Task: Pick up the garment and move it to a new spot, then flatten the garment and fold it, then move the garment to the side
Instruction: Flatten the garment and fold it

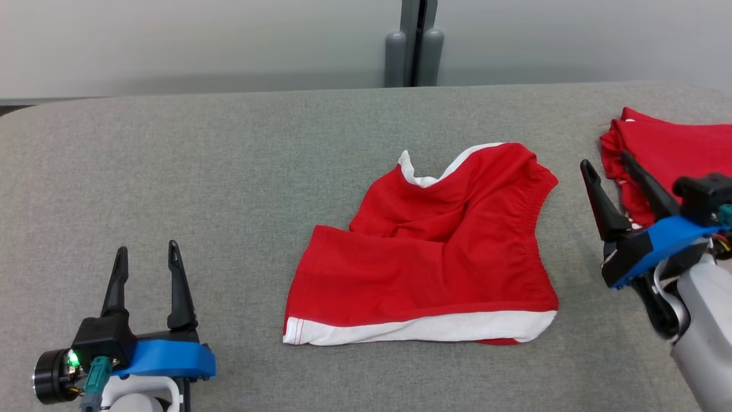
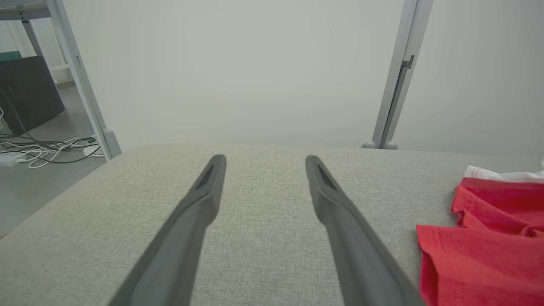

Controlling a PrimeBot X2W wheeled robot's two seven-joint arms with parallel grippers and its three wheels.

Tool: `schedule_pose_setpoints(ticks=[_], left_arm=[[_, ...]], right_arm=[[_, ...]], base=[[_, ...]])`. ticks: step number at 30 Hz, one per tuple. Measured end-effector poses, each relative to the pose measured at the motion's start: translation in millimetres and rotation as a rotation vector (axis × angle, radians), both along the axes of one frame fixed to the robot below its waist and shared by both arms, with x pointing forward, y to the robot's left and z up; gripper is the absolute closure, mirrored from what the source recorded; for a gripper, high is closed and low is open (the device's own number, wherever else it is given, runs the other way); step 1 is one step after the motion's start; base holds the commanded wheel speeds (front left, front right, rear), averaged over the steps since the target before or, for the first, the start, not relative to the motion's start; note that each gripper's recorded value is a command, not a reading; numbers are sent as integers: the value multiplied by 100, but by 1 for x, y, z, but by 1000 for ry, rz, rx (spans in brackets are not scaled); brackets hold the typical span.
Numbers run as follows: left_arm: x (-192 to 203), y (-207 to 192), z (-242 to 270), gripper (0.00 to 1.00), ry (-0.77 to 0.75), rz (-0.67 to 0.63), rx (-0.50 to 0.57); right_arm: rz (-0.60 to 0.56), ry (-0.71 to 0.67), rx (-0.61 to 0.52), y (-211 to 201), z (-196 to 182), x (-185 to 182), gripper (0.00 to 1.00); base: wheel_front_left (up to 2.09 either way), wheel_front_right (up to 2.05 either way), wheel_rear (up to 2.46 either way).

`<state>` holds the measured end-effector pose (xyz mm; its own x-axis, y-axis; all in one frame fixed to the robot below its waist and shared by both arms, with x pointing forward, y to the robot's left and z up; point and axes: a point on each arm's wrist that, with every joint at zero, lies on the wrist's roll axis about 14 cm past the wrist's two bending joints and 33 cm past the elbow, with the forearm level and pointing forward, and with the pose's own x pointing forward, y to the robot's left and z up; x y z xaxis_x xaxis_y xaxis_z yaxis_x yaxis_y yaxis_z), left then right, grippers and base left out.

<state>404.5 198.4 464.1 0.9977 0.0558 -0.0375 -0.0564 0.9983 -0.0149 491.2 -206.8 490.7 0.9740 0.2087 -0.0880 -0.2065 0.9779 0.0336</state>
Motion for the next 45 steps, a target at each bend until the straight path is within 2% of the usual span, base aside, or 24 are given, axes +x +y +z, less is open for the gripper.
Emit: schedule_pose_setpoints(ticks=[9,15,25,32,45], left_arm=[[-10,-4,3,0,-1,-30,17],[-17,-4,1,0,11,-41,35],[-32,1,5,0,1,-30,48],[-36,1,4,0,5,-31,48],[-38,0,3,0,9,-27,46]], right_arm=[[-72,-111,111,0,17,-58,0],[-119,-160,126,1,23,-87,0],[-158,-91,131,14,-5,-130,0],[-143,-45,107,21,-20,-131,0],[-113,-34,92,30,-22,-116,0]], base=[[0,0,0],[0,0,0],[0,0,0],[0,0,0],[0,0,0]])
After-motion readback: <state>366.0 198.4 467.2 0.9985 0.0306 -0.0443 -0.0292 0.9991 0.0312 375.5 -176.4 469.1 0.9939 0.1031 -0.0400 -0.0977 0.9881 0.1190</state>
